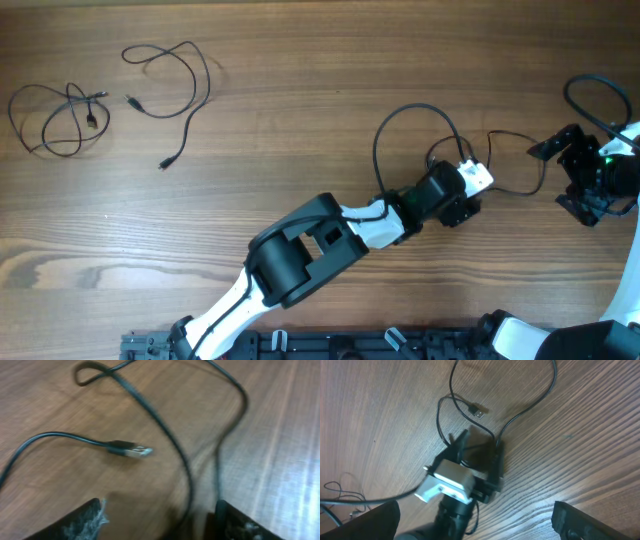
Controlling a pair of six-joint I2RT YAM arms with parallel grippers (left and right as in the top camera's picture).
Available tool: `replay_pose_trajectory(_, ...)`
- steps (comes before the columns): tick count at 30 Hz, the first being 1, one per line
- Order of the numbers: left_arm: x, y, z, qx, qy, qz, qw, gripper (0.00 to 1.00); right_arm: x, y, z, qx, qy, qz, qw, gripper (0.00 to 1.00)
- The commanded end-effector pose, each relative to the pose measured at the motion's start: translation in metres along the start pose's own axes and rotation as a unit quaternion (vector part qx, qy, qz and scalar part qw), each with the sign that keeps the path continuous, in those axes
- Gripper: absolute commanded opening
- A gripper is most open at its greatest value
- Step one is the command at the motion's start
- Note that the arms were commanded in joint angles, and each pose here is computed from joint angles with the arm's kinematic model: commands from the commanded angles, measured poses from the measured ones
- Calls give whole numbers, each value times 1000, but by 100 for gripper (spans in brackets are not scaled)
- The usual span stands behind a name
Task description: Untangle cables
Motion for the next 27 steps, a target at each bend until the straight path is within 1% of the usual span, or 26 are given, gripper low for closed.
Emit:
replay_pose_trajectory(1,18,-52,12,70,27,2,997,55,4,-1,-8,-8,12,-15,1000,100)
replay_pose_trajectory(3,27,-49,11,62,45,-1,997,8,4,-1,-8,-9,13,-15,1000,100)
replay_pose_trajectory(4,31,-47,10,63,58,-1,996,4,4,-1,-8,-9,13,-14,1000,100)
replay_pose_trajectory(6,34,-40,3,73,75,0,995,4,4,-1,-8,-9,13,-15,1000,100)
replay_pose_trajectory(9,37,-18,-18,93,73,0,993,4,5,1,-8,-14,15,-16,1000,100)
replay_pose_trajectory(12,46,21,-58,101,76,-3,992,4,6,3,-8,-20,18,-18,999,100)
replay_pose_trajectory(14,59,46,-95,108,85,-11,990,4,6,4,-8,-23,20,-19,999,100)
replay_pose_trajectory(17,81,65,-142,123,101,-28,987,4,8,6,-8,-31,24,-23,999,100)
replay_pose_trajectory(18,92,72,-164,127,112,-38,985,4,8,7,-8,-33,25,-24,999,100)
replay_pose_trajectory(21,129,80,-234,134,156,-118,971,4,9,9,-8,-40,29,-18,999,100)
replay_pose_trajectory(23,146,81,-268,127,174,-165,963,4,10,10,-8,-42,31,-10,999,100)
replay_pose_trajectory(24,155,80,-288,121,187,-193,955,4,10,10,-8,-43,31,-3,999,100)
replay_pose_trajectory(26,177,75,-341,105,233,-254,933,4,11,12,-8,-47,34,6,998,100)
replay_pose_trajectory(27,183,74,-358,97,249,-272,924,4,11,12,-9,-48,35,7,998,100)
Point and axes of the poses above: each gripper's point midway between its finger pads, its own z axis out along the fingers, its own x axis along the line the jaws close on, y = z × x, the point moved 9 cm from there along -z, back along the fingers, and after that the axes turned 5 degrees about z, right-handed, at the moved point
